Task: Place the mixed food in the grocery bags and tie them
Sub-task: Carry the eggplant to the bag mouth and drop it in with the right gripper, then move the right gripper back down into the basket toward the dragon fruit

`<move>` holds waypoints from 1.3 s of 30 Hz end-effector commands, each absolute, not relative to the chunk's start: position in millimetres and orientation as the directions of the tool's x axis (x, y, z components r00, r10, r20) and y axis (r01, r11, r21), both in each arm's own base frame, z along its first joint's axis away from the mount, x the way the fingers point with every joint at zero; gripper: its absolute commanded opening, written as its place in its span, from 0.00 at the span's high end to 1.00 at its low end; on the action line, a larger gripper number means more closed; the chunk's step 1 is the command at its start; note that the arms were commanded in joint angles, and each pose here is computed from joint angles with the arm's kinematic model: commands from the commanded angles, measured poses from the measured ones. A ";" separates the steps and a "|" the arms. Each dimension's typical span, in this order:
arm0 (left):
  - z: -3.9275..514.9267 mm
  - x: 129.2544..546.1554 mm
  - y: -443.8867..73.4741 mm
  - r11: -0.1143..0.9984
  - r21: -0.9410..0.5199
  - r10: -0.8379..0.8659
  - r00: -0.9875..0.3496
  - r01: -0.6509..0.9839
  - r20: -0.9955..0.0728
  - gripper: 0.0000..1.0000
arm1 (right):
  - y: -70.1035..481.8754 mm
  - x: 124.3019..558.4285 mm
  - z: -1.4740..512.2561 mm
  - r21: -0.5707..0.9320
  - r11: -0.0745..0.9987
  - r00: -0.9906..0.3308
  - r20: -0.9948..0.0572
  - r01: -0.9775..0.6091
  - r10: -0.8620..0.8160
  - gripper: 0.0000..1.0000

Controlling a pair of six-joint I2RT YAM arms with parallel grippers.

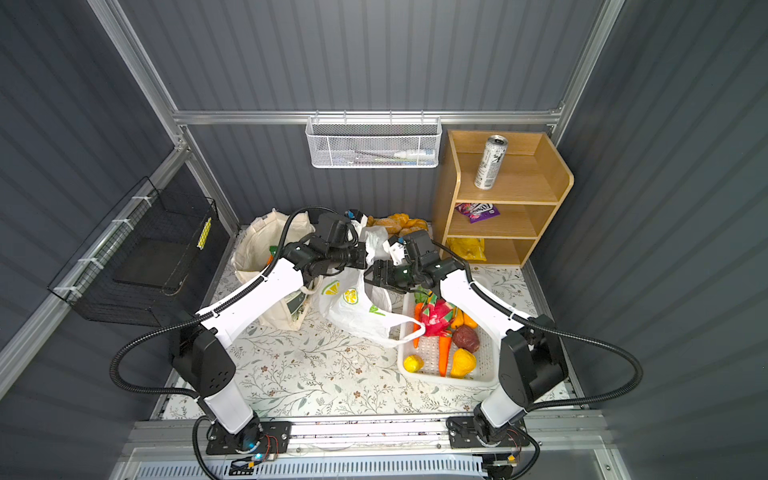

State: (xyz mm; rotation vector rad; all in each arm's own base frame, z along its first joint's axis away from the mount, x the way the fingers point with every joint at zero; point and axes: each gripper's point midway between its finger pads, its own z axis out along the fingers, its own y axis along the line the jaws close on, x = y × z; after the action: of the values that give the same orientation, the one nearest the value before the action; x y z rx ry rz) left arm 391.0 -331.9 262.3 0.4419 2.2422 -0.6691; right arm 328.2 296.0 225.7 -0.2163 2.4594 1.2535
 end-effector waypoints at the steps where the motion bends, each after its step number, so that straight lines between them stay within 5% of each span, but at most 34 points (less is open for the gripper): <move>1: 262.2 398.2 -329.5 0.816 -0.329 0.085 -0.661 0.476 -0.745 1.00 | 283.3 313.9 243.7 0.736 0.588 -0.901 -0.433 -0.335 0.029 0.21; 10: 261.8 394.5 -322.4 0.827 -0.303 0.100 -0.654 0.474 -0.750 1.00 | 210.4 271.7 258.9 0.714 0.645 -0.873 -0.465 -0.273 0.146 0.21; 16: 262.0 391.6 -320.1 0.826 -0.300 0.102 -0.649 0.478 -0.754 1.00 | 154.4 235.9 212.2 0.562 0.818 -0.894 -0.420 -0.121 0.157 0.22; 29: 260.7 390.4 -320.4 0.821 -0.297 0.111 -0.647 0.487 -0.754 1.00 | 139.4 247.9 148.8 0.388 0.919 -0.943 -0.325 -0.069 0.066 0.26; 35: 264.0 389.0 -318.9 0.820 -0.297 0.106 -0.639 0.490 -0.762 1.00 | 97.3 222.1 134.5 0.187 0.982 -0.956 -0.293 -0.028 0.029 0.28; 39: 265.9 388.9 -321.0 0.814 -0.300 0.105 -0.634 0.498 -0.766 1.00 | 93.2 206.2 131.6 0.201 0.980 -0.958 -0.281 -0.002 0.056 0.30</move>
State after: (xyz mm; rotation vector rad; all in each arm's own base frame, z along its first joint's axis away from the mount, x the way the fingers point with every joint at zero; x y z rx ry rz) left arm 389.7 -325.0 250.3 0.4286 2.2525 -0.6332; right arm 225.0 107.2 142.7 0.0312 2.7744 0.3822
